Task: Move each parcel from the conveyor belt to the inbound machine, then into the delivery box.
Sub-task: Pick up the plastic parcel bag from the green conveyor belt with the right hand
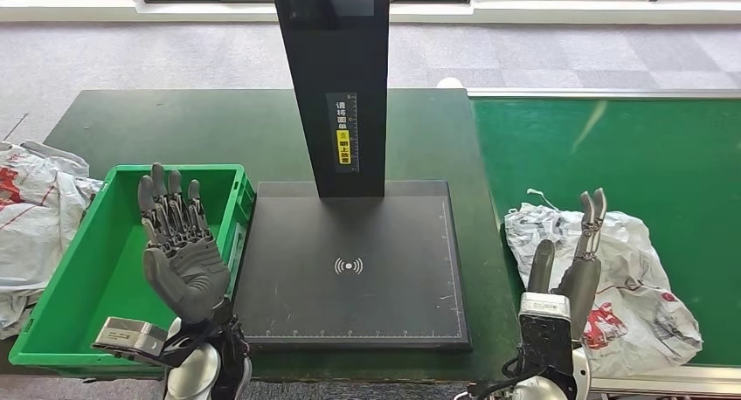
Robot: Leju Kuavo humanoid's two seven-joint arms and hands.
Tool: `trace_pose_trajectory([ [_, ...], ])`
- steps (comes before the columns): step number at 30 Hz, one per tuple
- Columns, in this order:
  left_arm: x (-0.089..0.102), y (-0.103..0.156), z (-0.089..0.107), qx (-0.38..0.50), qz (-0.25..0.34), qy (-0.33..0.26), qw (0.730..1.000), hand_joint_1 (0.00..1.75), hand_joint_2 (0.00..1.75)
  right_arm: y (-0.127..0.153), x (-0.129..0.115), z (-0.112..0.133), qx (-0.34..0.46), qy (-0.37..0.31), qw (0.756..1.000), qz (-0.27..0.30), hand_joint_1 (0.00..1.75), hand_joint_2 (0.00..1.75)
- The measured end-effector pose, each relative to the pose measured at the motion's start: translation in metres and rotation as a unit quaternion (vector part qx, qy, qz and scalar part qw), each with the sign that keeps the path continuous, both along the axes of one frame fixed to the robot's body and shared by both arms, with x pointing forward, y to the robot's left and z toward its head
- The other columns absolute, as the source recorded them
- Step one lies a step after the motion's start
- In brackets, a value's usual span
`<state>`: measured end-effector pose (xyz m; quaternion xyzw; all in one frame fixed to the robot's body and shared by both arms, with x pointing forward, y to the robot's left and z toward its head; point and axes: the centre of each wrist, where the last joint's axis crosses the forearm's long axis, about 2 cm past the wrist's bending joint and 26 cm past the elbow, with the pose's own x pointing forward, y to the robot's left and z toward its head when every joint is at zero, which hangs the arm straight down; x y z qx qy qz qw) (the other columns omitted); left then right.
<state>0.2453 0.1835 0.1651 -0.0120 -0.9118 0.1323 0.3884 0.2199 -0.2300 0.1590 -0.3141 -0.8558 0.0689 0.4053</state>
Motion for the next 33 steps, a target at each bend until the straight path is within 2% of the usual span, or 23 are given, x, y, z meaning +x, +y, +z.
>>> trace_pose_trajectory([
  [7, 0.000, 0.000, -0.001, -0.001, -0.002, 0.003, 1.000, 0.00, 0.00, -0.003, 0.000, -0.001, -0.004, 0.010, 1.000, -0.005, 0.00, 0.00],
  [11, -0.001, -0.002, -0.005, -0.011, -0.036, 0.016, 0.999, 0.00, 0.00, -0.014, -0.001, -0.011, -0.046, 0.072, 0.996, -0.014, 0.00, 0.00],
  [13, -0.001, -0.002, -0.008, 0.004, -0.049, 0.028, 0.998, 0.00, 0.00, -0.026, 0.002, -0.023, -0.092, 0.129, 0.987, -0.022, 0.00, 0.87],
  [15, -0.001, -0.002, -0.010, 0.034, -0.048, 0.037, 0.998, 0.00, 0.00, -0.037, 0.010, -0.037, -0.154, 0.194, 0.968, -0.051, 0.00, 0.87],
  [17, 0.000, -0.003, -0.012, 0.059, -0.049, 0.042, 0.996, 0.00, 0.00, -0.046, 0.020, -0.049, -0.211, 0.251, 0.940, -0.093, 0.00, 0.00],
  [21, 0.001, -0.006, -0.017, 0.075, -0.074, 0.049, 0.993, 0.00, 0.00, -0.056, 0.022, -0.067, -0.277, 0.337, 0.886, -0.155, 0.00, 1.75],
  [23, 0.004, -0.009, -0.019, 0.083, -0.086, 0.052, 0.991, 0.00, 0.00, -0.062, 0.020, -0.076, -0.279, 0.374, 0.869, -0.168, 0.00, 1.75],
  [28, 0.012, -0.013, -0.016, 0.115, -0.082, 0.068, 0.988, 0.00, 0.00, -0.080, 0.022, -0.090, -0.263, 0.406, 0.855, -0.183, 0.00, 1.75],
  [33, 0.016, -0.017, -0.013, 0.141, -0.072, 0.079, 0.984, 0.00, 0.00, -0.095, 0.018, -0.102, -0.265, 0.445, 0.827, -0.217, 0.00, 1.75],
])
